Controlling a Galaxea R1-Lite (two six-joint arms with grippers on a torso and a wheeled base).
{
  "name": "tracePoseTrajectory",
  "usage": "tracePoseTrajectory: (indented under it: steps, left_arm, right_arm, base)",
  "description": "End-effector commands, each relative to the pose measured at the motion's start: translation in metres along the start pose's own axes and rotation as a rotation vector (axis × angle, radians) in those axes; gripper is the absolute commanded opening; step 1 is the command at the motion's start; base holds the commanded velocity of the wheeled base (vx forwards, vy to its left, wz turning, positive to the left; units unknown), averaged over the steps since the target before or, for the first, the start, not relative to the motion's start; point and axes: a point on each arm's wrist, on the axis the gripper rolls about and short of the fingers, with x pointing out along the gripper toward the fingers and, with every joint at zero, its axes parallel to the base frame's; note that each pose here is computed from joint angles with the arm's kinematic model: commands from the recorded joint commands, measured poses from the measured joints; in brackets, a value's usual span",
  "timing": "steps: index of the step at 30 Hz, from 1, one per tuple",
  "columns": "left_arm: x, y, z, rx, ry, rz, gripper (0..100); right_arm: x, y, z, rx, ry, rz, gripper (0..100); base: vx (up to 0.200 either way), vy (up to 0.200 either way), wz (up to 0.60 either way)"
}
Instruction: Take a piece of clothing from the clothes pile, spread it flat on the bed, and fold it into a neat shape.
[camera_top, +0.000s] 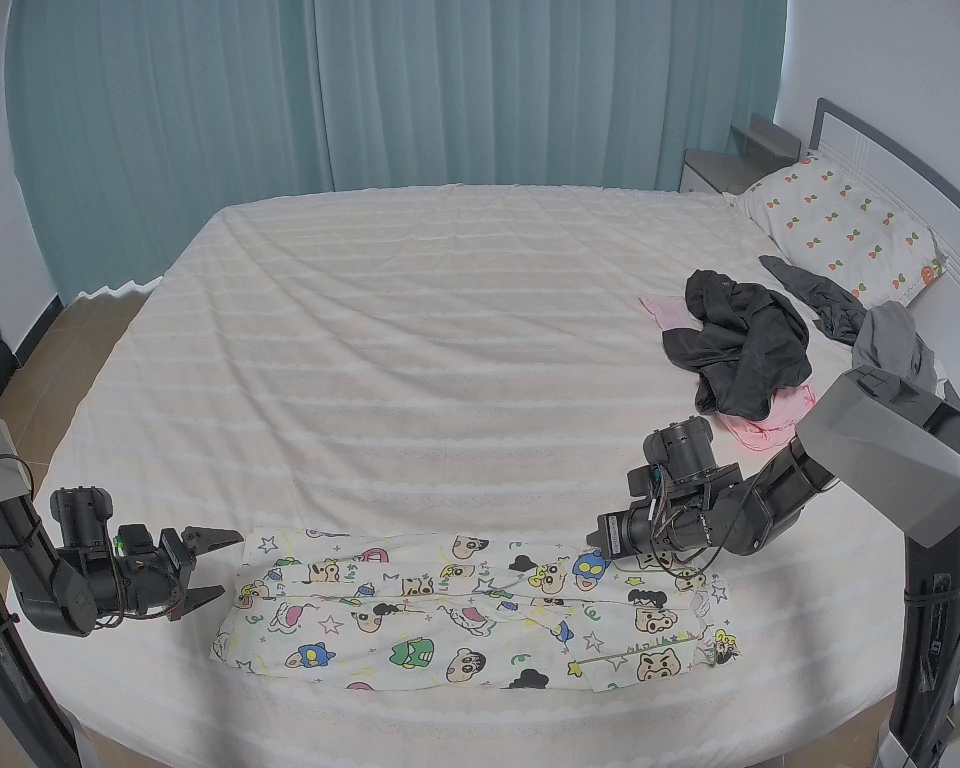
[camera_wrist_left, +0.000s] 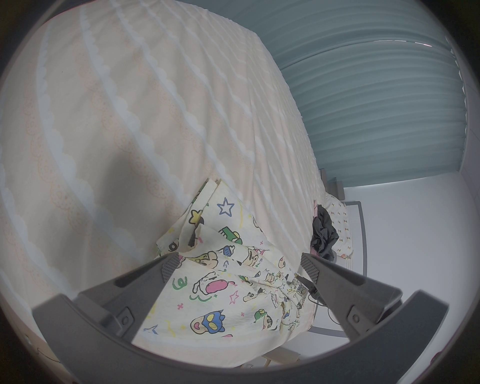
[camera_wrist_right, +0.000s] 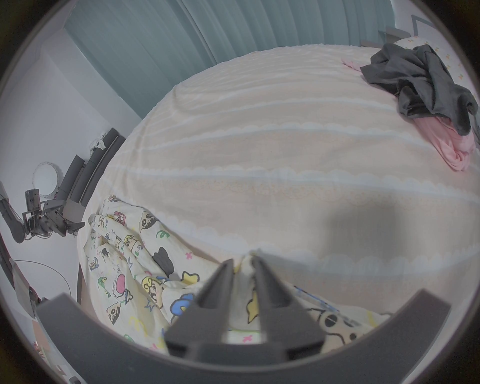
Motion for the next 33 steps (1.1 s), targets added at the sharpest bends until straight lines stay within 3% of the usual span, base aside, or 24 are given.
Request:
tracePoseTrajectory:
  steps: [1, 19, 28, 29, 33]
  left_arm:
    - [0.000, 0.000, 0.000, 0.000, 0.000, 0.000, 100]
    - [0.000, 0.000, 0.000, -0.001, 0.001, 0.001, 100]
    - [-0.001, 0.002, -0.003, 0.029, 0.009, 0.005, 100]
    - [-0.001, 0.002, -0.003, 0.031, 0.008, 0.005, 100]
    - [-0.001, 0.002, -0.003, 0.031, 0.008, 0.005, 100]
  right_arm:
    - [-0.009, 0.002, 0.002, -0.005, -0.012, -0.009, 0]
    - [-0.033, 0.055, -0.005, -0.106, -0.044, 0.078, 0]
    - [-0.016, 0.057, -0.010, -0.108, -0.029, 0.053, 0]
    - [-0.016, 0.057, -0.011, -0.103, -0.027, 0.055, 100]
    - [-0.020, 0.058, -0.009, -0.099, -0.035, 0.059, 100]
  base:
    - [0.000, 0.000, 0.00]
    - [0.000, 0.000, 0.00]
    - [0.000, 0.000, 0.00]
    - [0.000, 0.000, 0.00]
    - [0.000, 0.000, 0.00]
